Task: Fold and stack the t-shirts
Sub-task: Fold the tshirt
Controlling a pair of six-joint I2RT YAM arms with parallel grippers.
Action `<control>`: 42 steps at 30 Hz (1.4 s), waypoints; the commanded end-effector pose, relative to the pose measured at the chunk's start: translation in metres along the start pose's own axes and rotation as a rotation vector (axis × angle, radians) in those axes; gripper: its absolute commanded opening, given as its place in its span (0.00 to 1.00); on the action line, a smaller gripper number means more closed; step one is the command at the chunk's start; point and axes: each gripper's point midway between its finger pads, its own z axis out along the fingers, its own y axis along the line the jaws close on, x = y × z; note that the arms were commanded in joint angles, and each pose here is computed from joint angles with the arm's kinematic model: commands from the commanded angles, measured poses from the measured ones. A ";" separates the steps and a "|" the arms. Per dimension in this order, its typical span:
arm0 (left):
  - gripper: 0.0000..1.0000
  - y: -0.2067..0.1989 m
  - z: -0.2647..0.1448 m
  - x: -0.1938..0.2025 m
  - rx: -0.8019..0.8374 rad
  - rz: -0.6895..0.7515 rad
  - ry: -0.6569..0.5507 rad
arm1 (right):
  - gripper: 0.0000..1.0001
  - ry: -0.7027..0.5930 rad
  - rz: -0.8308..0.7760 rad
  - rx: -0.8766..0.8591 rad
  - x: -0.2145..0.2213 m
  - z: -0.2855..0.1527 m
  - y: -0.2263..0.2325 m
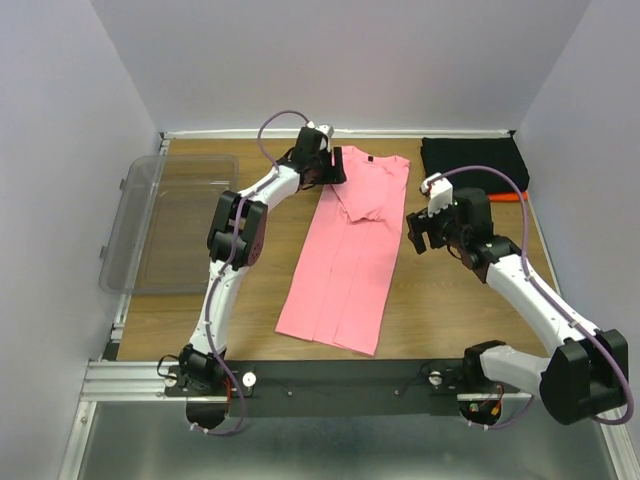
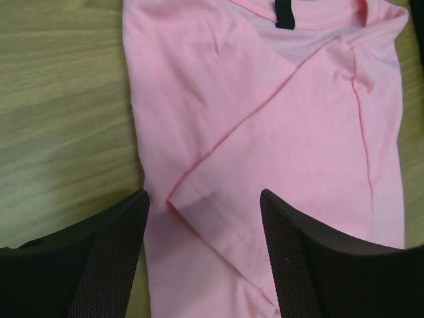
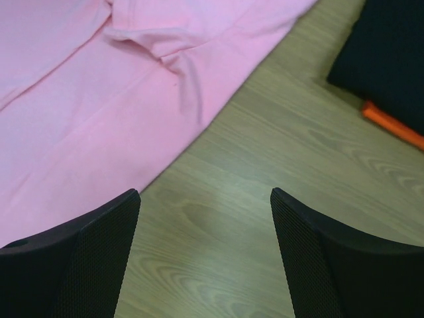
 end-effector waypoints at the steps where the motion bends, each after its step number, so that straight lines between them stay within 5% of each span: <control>1: 0.73 0.024 0.007 -0.012 -0.079 0.026 0.013 | 0.87 -0.014 0.079 -0.105 -0.005 -0.001 0.018; 7: 0.66 0.042 0.020 -0.013 -0.076 -0.006 0.033 | 0.87 -0.009 0.097 -0.101 -0.003 -0.001 0.013; 17: 0.54 0.018 0.035 0.022 0.130 -0.076 0.167 | 0.87 -0.029 0.117 -0.063 -0.006 -0.007 0.000; 23: 0.28 0.016 0.037 0.025 0.168 -0.108 0.178 | 0.87 -0.044 0.127 -0.052 -0.008 -0.011 -0.006; 26: 0.00 0.025 0.035 0.018 0.129 -0.140 0.155 | 0.87 -0.044 0.130 -0.055 -0.006 -0.012 -0.006; 42: 0.02 0.121 -0.033 -0.006 -0.101 -0.284 0.012 | 0.87 -0.038 0.142 -0.063 -0.002 -0.011 -0.007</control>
